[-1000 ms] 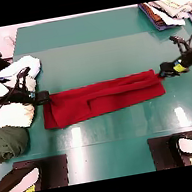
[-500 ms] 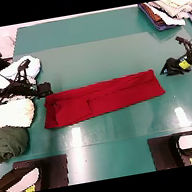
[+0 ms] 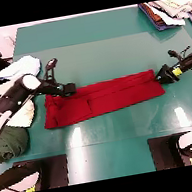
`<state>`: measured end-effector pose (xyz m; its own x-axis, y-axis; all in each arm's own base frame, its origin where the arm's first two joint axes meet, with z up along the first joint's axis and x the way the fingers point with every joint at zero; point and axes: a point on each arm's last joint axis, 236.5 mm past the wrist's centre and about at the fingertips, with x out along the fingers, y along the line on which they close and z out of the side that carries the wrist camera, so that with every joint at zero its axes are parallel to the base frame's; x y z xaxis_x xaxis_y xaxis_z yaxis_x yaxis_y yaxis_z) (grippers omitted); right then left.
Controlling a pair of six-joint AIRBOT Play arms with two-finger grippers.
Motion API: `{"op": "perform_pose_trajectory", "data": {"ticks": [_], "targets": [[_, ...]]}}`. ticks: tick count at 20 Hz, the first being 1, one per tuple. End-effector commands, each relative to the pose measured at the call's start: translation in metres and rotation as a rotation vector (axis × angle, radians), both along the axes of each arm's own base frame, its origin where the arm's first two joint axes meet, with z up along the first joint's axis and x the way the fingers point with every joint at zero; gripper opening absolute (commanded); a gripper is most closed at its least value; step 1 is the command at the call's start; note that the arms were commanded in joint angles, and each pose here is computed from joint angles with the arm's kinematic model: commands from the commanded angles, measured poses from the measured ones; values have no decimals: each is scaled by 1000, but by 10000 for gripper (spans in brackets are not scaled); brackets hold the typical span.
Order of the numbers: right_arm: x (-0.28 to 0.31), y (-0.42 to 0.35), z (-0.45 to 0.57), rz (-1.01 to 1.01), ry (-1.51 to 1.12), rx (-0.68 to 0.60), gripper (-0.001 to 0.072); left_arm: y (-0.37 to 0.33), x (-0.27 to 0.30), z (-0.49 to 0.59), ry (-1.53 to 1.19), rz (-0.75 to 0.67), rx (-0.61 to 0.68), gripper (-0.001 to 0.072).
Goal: Fold the shirts.
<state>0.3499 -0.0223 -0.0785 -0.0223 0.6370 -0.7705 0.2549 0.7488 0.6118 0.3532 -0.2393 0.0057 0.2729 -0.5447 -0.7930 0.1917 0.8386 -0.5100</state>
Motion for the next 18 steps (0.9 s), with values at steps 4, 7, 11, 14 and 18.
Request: {"op": "perform_pose_trajectory", "data": {"ticks": [4, 7, 11, 14, 18], "targets": [[11, 37, 13, 137, -104, -23, 23, -77, 14, -27, 40, -62, -51, 22], [23, 52, 69, 137, -259, -35, 12, -109, 25, -38, 46, -109, -52, 22], [31, 105, 187, 89, -547, 132, 12, -135, 37, -48, 58, -134, -66, 22], [21, 141, 250, 132, -689, 174, 12, -141, 37, -57, 86, -130, -80, 22], [6, 189, 304, 229, -813, 187, 12, -141, 36, -63, 100, -133, -74, 22]]}}
